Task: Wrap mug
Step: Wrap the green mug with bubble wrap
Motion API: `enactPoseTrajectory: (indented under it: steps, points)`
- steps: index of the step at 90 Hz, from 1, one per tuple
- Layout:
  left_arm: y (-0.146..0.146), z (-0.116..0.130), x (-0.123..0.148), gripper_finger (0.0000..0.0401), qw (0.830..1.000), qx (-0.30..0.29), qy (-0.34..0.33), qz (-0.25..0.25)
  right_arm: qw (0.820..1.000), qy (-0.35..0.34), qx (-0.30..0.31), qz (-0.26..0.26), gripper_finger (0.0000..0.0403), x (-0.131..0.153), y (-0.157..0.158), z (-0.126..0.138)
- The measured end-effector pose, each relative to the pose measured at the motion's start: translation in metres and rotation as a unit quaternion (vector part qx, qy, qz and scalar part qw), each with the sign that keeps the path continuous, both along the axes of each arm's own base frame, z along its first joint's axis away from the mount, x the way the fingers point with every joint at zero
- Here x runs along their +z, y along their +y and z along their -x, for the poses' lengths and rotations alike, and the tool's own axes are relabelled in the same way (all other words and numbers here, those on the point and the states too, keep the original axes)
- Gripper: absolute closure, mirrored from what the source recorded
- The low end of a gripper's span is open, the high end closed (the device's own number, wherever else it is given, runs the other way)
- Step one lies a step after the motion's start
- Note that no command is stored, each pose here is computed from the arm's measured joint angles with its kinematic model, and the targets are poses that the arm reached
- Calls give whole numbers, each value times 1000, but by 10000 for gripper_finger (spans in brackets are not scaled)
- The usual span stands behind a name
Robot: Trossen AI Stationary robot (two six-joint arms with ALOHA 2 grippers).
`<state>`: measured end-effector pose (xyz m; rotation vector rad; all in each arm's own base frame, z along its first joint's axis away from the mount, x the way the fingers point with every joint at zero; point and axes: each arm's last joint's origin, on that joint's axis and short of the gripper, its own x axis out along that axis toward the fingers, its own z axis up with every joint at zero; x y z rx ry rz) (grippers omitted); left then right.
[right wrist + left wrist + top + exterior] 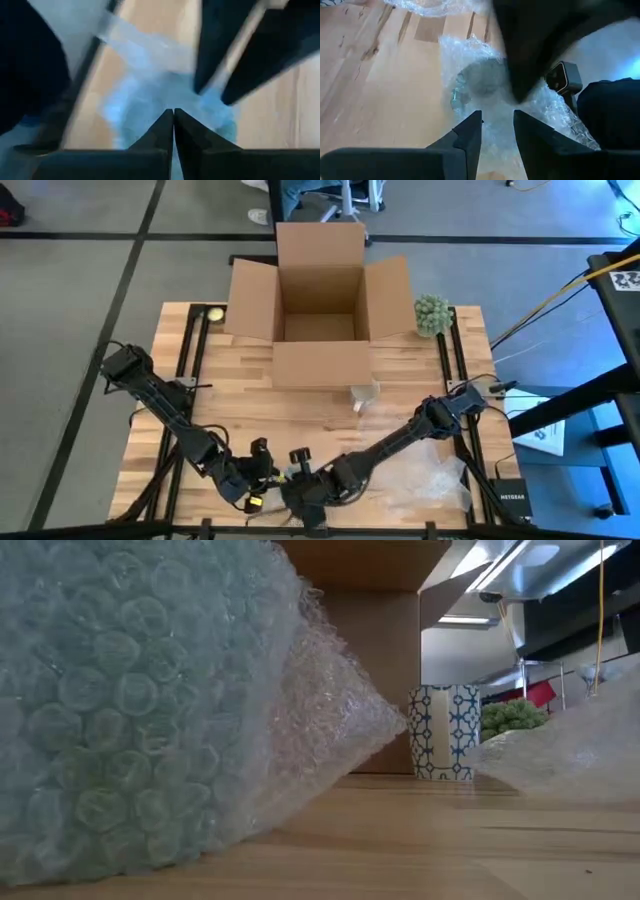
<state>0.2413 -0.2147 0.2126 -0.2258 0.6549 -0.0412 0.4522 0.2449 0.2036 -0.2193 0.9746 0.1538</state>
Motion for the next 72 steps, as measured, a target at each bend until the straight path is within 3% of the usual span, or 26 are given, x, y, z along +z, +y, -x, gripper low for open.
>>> enactPoseTrajectory:
  steps: [8, 21, 38, 48, 72]
  points:
    - [0, 4, 13, 303, 1000, -1, 11, 12, 1000, 22, -18, -3, 402, -19, -11, -1]
    - [-2, 20, 32, 303, 999, 11, 44, 22, 999, 14, -30, -10, 402, -22, -14, -3]
    - [-2, 36, 11, 303, 994, 47, 102, 8, 1000, -7, -20, -14, 402, -18, -8, -6]
    - [-7, 27, -5, 303, 995, 46, 86, 24, 1000, -8, -20, -14, 402, -18, -8, -6]
    - [-9, -4, -6, 303, 1000, 4, 5, 28, 1000, -4, -20, -11, 402, -18, -8, -5]
